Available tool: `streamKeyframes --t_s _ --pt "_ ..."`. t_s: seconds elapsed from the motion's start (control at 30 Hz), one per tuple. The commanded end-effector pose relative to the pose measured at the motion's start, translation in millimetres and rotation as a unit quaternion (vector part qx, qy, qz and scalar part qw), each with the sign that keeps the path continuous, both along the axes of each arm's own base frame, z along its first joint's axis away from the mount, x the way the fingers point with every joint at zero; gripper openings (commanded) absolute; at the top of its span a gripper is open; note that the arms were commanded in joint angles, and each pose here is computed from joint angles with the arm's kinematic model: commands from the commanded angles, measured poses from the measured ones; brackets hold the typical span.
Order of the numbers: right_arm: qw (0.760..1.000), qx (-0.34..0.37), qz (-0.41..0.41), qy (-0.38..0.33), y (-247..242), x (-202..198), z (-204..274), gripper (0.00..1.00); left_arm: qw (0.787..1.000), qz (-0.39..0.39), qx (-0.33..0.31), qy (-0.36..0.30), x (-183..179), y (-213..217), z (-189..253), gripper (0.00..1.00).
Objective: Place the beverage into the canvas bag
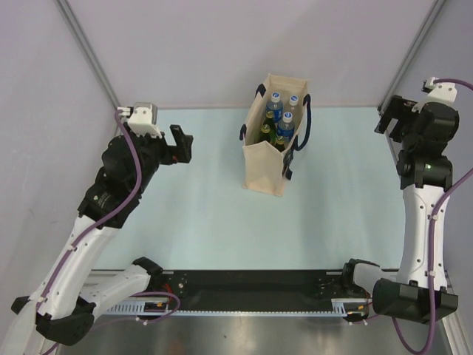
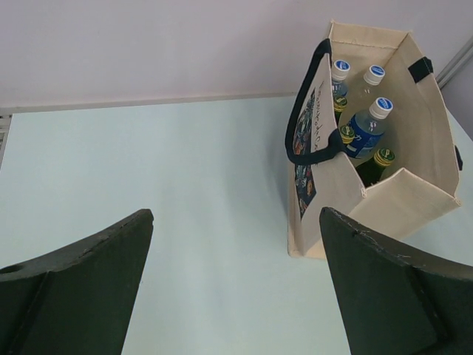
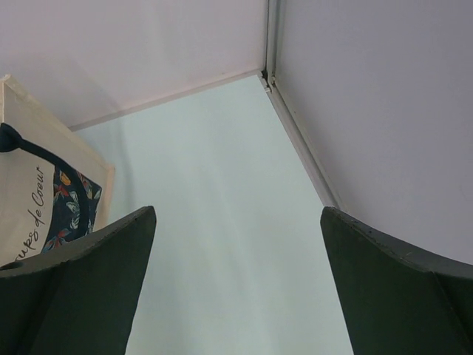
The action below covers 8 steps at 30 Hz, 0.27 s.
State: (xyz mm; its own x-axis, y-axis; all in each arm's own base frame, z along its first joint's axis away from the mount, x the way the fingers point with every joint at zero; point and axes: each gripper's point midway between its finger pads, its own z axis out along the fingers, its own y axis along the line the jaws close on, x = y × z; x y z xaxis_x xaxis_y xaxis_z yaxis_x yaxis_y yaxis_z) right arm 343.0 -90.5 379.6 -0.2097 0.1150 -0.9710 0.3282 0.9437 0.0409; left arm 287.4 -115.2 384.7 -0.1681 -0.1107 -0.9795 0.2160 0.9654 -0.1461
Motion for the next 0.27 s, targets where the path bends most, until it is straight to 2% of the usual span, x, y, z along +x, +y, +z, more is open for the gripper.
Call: streamKeyframes --t_s 0.0,0.13,0.23 --pt "0.999 -0.017 -0.018 -0.025 -6 -11 17 1.00 1.000 0.009 -0.016 -0.011 -1 5 7 1.00" --pt "0.999 -0.013 -0.014 -0.029 -4 -10 19 1.00 1.000 0.011 -0.015 -0.012 -2 6 6 1.00" --pt "0.999 -0.012 0.020 -0.033 6 -10 23 1.00 1.000 0.012 -0.014 -0.011 -2 7 5 1.00"
